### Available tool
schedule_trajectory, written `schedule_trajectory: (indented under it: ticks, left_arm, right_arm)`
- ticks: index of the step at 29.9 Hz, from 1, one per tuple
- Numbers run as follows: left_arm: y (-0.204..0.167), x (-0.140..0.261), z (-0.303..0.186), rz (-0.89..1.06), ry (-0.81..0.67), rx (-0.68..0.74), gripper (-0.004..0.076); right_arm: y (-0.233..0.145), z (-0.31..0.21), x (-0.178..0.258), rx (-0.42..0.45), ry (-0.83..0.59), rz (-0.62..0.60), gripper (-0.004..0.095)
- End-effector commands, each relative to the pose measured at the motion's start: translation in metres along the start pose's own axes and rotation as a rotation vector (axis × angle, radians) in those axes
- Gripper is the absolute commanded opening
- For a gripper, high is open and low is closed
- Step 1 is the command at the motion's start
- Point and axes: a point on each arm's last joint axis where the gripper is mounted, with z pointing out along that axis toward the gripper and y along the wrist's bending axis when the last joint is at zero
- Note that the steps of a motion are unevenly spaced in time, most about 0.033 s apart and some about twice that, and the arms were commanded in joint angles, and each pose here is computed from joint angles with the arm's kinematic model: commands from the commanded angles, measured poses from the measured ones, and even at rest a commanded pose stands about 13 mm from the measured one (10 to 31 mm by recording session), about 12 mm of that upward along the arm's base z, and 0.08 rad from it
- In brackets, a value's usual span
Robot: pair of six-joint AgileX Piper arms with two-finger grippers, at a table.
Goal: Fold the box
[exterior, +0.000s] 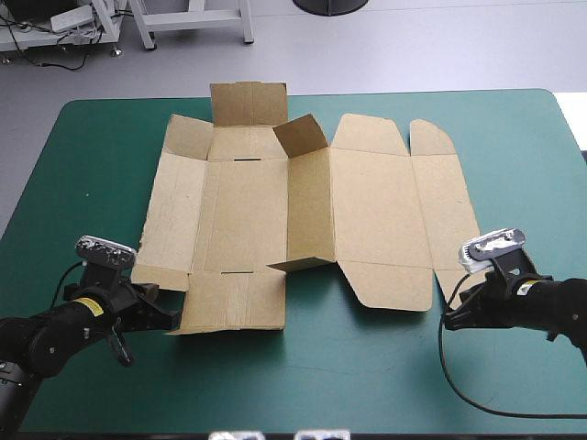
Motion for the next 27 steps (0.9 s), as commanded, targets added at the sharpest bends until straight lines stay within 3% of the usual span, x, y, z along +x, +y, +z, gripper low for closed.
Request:
schedule_trajectory:
  ticks: [1,27]
  left_arm:
    - [-0.0013,-0.0135,-0.0082,-0.015,-0.094,0.006,-0.0006]
    - [-0.0011,-0.0133,-0.0082,-0.004,-0.092,0.003,-0.0006]
  right_arm:
    - [0.0012,-0.0098,-0.0102,0.011,-0.078,-0.015,-0.0025]
    - [0.0007,-0.0099,-0.0111,0.017,-0.088,-0.014,-0.0025]
